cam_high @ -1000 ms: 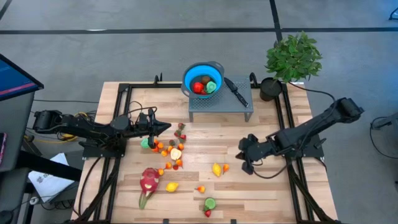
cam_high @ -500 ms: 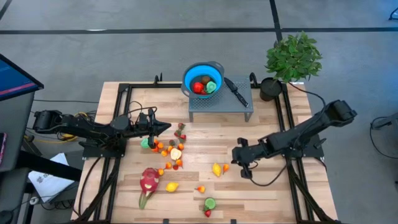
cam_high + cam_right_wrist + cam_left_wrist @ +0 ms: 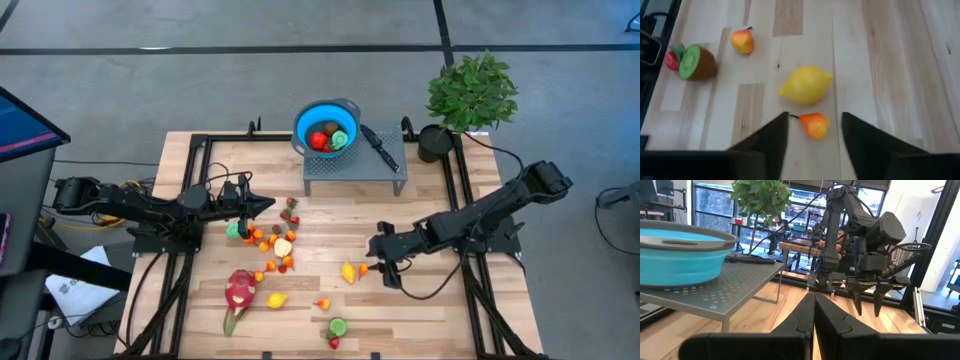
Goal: Pick & Place Fruit
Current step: Put the yellow pear into the strainer bowl
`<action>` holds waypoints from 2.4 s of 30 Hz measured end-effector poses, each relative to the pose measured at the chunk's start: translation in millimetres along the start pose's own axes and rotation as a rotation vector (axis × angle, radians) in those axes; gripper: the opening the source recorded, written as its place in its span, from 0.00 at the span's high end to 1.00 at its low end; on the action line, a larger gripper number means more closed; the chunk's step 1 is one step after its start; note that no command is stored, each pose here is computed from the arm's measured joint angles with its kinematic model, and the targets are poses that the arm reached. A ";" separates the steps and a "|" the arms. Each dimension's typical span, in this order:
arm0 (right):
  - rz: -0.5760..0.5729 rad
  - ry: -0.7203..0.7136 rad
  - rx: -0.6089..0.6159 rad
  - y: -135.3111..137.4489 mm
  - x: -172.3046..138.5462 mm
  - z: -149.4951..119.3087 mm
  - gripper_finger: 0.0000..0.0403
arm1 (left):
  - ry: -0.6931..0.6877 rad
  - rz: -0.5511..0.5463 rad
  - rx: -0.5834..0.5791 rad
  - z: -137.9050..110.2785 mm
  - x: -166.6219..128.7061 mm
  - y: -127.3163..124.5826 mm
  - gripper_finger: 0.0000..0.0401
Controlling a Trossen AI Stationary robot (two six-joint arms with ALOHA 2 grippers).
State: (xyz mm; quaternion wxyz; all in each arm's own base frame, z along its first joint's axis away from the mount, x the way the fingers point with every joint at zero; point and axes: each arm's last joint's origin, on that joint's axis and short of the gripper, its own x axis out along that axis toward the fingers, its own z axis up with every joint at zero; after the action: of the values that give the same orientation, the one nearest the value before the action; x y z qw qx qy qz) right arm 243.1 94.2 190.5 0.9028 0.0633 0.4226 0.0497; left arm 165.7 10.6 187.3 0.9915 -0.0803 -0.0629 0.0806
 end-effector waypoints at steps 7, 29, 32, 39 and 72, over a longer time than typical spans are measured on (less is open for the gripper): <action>0.000 0.000 -0.051 -0.1 0.0 0.0 0.27 | 0.000 0.001 -0.004 0.0 0.0 0.1 1.00; 0.000 -0.001 -0.111 0.0 0.0 0.1 0.25 | 0.002 0.001 -0.005 -0.2 0.0 0.1 1.00; 0.000 -0.001 -0.109 0.0 0.0 0.1 0.25 | 0.002 0.001 -0.005 -0.2 0.0 0.1 1.00; 0.001 -0.003 -0.109 0.1 0.0 0.3 0.25 | 0.002 0.001 -0.005 -0.2 0.0 0.1 1.00; 0.009 0.062 -0.102 -2.3 33.8 -6.8 0.25 | 0.003 0.001 -0.005 -0.3 0.0 0.1 1.00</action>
State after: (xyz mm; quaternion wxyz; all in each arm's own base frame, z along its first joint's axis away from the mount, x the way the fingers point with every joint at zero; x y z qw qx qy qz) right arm 259.5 97.3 160.3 0.8911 0.0176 0.4469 0.0768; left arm 165.7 10.7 187.0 0.9914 -0.0828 -0.0616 0.0808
